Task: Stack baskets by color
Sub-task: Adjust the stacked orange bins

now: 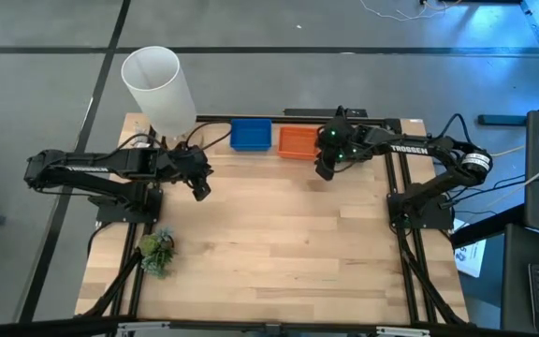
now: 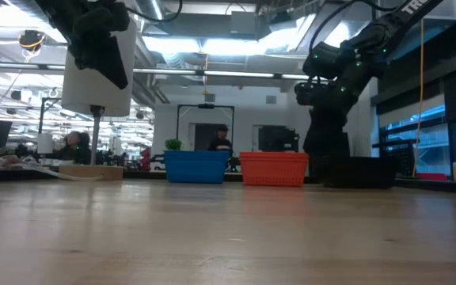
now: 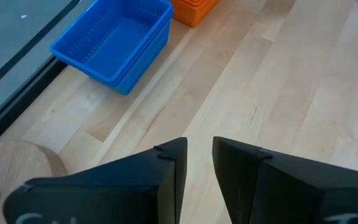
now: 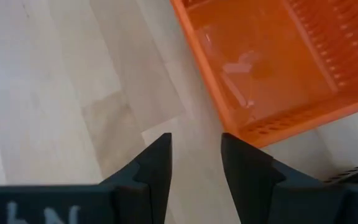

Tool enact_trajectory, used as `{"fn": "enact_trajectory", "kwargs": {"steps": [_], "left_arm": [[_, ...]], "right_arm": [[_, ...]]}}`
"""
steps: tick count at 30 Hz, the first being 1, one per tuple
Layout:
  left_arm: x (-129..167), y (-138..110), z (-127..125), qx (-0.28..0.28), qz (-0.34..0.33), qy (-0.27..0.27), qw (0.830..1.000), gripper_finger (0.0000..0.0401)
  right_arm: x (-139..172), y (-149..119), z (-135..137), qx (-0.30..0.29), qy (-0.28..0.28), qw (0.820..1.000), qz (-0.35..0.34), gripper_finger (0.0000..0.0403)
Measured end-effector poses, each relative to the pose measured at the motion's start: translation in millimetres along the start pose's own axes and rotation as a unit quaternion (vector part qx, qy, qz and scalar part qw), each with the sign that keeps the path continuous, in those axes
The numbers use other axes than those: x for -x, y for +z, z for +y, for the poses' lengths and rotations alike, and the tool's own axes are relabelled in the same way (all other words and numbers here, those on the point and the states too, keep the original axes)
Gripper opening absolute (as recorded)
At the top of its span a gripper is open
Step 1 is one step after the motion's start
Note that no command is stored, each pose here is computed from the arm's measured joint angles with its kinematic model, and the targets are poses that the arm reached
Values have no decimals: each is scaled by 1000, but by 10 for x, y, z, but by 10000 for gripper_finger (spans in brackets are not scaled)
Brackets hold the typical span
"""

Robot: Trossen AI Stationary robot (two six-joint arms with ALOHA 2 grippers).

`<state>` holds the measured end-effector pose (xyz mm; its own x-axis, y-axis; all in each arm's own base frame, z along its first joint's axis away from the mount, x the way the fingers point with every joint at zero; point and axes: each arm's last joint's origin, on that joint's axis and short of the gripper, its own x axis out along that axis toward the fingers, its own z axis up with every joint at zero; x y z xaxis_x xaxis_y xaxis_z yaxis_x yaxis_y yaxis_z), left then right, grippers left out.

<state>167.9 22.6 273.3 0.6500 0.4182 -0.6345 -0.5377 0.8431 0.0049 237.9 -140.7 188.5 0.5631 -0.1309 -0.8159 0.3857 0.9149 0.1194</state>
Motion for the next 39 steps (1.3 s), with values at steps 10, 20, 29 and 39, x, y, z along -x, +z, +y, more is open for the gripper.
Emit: {"fn": "enact_trajectory", "kwargs": {"steps": [10, 20, 29, 39], "left_arm": [[0, 0, 0, 0, 0, 0, 1000, 69], [0, -1, -1, -1, 1, -3, 1000, 69], [1, 0, 0, 1, 0, 0, 1000, 69], [1, 1, 1, 1, 0, 1, 1000, 69]], "right_arm": [[2, 38, -11, 4, -13, 1000, -18, 139], [94, 531, 295, 71, 133, 983, -102, 139], [-362, 842, 375, 122, 69, 985, 100, 139], [-714, 745, 312, 126, 79, 976, 158, 139]]}}
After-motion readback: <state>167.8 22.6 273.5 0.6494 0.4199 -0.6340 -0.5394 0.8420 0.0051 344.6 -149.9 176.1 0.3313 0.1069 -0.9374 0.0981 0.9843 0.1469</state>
